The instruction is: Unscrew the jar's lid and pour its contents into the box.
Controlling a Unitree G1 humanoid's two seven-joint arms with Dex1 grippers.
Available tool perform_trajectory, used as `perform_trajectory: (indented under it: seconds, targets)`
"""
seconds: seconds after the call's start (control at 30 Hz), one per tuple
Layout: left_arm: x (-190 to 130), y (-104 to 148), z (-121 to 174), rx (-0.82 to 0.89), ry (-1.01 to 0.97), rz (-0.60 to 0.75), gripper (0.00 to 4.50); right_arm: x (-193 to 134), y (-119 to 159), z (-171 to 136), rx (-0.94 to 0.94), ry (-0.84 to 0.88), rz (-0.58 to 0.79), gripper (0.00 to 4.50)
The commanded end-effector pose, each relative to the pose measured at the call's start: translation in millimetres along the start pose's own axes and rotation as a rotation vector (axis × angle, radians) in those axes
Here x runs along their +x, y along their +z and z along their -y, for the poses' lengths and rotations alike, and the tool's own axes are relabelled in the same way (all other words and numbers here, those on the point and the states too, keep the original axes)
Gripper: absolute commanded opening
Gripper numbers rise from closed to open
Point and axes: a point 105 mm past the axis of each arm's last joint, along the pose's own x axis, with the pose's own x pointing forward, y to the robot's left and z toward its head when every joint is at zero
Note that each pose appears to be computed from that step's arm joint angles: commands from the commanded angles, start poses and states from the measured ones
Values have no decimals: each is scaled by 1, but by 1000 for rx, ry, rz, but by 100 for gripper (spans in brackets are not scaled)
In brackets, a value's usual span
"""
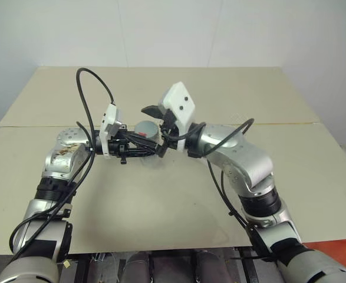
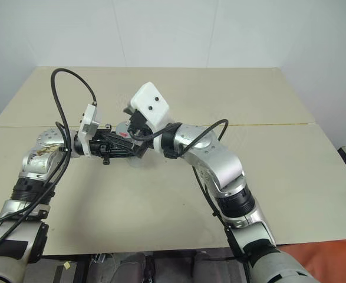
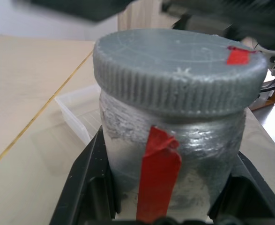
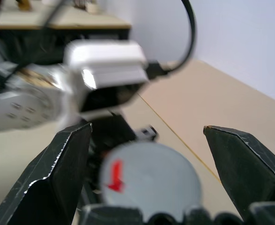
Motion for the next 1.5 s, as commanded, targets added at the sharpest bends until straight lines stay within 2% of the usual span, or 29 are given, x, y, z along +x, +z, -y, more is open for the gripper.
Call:
perform_trajectory:
  seconds: [0.03, 1.1, 1.23, 1.37, 1.5]
  targets:
    - [-4, 13, 1, 45, 4, 21, 193, 1, 10, 5, -34, -37, 19, 444]
    - [-23, 11, 9, 54, 29, 12, 193, -59, 4, 25, -20, -65, 39, 444]
    - [-21, 10, 5, 50, 48, 11, 193, -66, 13, 9, -42, 67, 80, 444]
    - [-11, 9, -1, 62, 57, 6, 193, -51, 24, -4, -41, 114, 125, 444]
    - [-3, 10, -3, 69, 46, 12, 193, -28, 24, -9, -57, 95, 117, 444]
